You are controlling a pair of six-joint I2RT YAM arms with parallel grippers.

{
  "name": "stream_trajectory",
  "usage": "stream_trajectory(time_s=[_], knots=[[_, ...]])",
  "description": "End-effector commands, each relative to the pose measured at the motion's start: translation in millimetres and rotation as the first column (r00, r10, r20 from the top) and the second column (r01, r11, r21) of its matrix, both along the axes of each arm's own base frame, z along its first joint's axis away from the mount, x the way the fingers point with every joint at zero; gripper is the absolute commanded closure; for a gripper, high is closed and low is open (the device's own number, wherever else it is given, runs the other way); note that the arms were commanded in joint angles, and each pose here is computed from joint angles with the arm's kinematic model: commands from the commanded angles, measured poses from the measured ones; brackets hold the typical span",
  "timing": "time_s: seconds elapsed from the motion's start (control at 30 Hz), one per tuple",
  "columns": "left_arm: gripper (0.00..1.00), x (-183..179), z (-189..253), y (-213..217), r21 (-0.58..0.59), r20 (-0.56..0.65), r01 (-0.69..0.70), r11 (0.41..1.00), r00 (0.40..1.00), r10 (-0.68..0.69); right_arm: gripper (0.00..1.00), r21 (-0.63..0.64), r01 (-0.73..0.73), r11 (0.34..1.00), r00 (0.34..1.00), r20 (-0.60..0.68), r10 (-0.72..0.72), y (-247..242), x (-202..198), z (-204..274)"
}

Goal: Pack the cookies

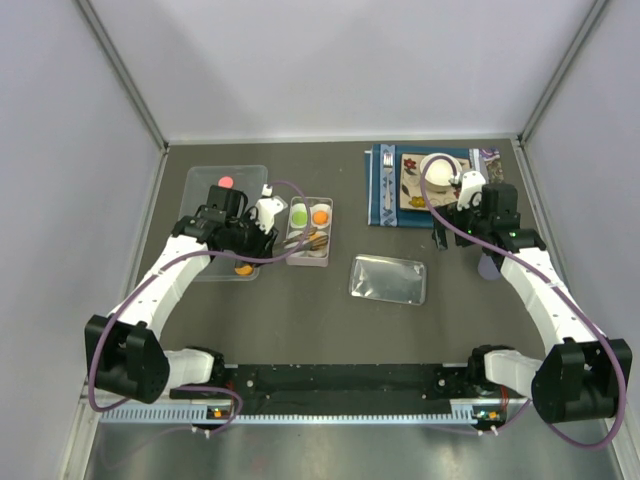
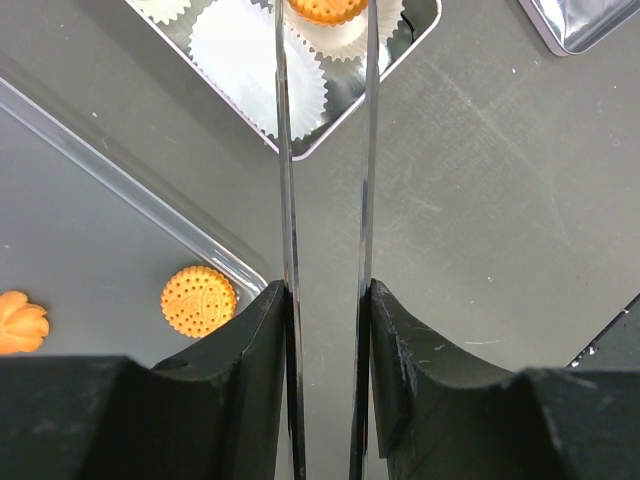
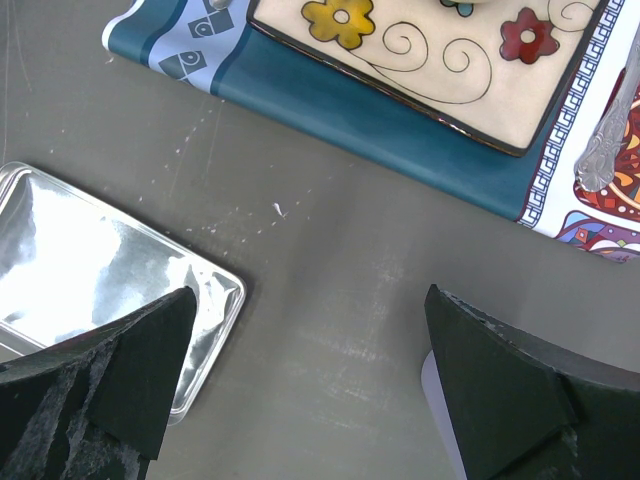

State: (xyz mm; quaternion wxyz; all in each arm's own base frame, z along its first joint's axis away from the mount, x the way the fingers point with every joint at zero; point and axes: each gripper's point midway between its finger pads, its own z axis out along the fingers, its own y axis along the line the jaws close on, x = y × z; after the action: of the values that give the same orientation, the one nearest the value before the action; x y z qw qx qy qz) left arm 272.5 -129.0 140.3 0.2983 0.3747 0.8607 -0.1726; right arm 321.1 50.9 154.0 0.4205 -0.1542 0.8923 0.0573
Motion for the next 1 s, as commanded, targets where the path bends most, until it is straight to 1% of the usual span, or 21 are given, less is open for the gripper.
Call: stream_trajectory(time_s=[0.0,0.13,0.27,0.97], knots=[[0.60,9.0,13.6,-5.6,-0.025,0.069,0.007,1.000,0.998,-0.006,0.01,-0.001,-0.021,1.000,0.997,0.070,0.021,5.9,11.4,24.4],[0.56,8.9,14.1,-5.7,-0.026,0.071,0.009,1.000,0.997,-0.008,0.01,-0.003,-0.021,1.000,0.997,0.068,0.021,5.6,11.2,23.7],[0.55,9.7,14.7,-6.5,-0.029,0.071,0.010,1.000,0.997,-0.008,0.01,-0.002,-0.018,1.000,0.998,0.068,0.018,5.1,11.2,23.7],[0.52,9.5,13.8,-5.5,-0.027,0.079,0.005,1.000,0.997,-0.003,0.01,-0.003,-0.021,1.000,0.997,0.070,0.021,5.6,11.1,24.6]])
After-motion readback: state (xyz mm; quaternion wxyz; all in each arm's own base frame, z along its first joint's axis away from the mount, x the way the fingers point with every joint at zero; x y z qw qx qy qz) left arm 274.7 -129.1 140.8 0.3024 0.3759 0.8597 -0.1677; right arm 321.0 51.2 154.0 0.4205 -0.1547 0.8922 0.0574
